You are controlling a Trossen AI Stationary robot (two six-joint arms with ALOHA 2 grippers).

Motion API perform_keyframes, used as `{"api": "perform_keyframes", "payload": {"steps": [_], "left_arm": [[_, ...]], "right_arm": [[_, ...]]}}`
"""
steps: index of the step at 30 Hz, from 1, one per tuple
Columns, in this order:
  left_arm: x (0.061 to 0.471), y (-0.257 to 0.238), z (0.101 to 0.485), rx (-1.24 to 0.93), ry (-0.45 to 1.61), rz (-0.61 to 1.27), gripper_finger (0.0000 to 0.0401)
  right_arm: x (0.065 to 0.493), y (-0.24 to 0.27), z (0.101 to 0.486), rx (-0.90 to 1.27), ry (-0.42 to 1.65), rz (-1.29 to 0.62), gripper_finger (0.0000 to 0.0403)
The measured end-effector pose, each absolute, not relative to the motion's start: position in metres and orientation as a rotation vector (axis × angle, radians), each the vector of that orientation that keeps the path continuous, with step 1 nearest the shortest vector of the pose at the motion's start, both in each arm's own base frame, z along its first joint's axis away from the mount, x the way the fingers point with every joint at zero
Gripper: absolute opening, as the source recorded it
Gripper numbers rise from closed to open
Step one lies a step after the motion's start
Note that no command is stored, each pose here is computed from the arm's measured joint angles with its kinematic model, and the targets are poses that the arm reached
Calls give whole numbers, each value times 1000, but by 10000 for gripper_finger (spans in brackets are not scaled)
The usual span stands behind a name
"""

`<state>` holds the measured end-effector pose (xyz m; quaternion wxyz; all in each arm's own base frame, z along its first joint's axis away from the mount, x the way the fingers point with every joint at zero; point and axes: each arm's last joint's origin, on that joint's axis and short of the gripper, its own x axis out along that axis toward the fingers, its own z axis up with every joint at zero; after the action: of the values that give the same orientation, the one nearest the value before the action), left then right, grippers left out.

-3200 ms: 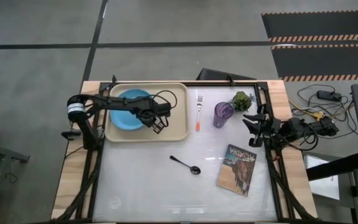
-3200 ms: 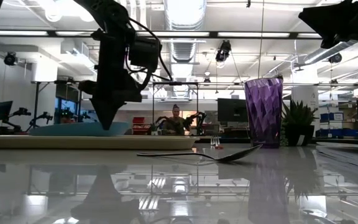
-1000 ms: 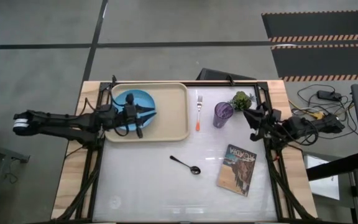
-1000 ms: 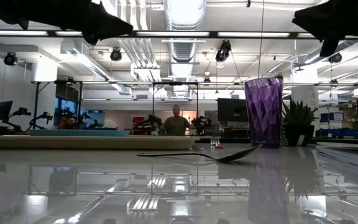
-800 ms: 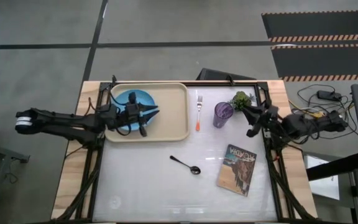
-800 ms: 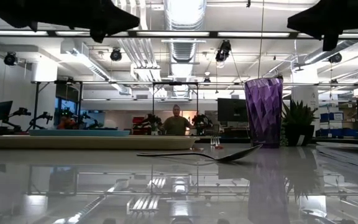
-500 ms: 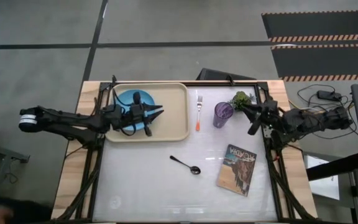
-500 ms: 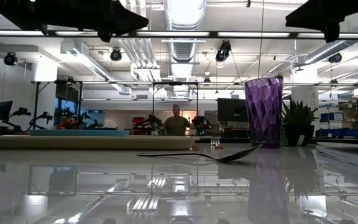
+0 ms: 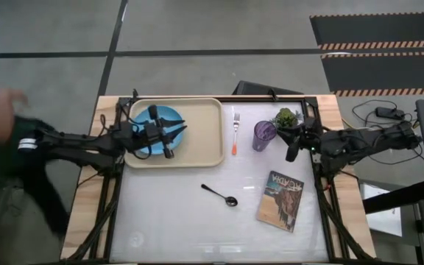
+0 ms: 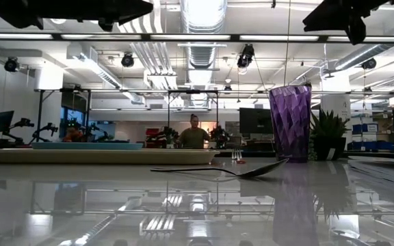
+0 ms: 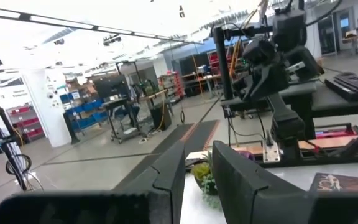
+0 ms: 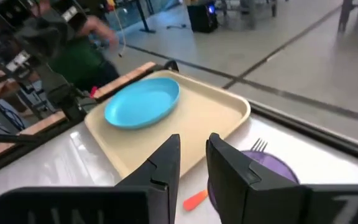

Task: Pick and place plate/cup/fork/spoon on tray
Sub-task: Put the purple cup on the brown tray

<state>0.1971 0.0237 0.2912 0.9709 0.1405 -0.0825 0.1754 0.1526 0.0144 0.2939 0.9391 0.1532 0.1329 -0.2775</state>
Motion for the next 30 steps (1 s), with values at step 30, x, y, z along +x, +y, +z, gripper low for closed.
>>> {"api": "perform_keyframes", "payload": {"steps": [30], "left_arm": [[191, 26, 292, 343, -152, 476, 63]], "right_arm": [[194, -34, 339, 174, 626, -716, 192]]}}
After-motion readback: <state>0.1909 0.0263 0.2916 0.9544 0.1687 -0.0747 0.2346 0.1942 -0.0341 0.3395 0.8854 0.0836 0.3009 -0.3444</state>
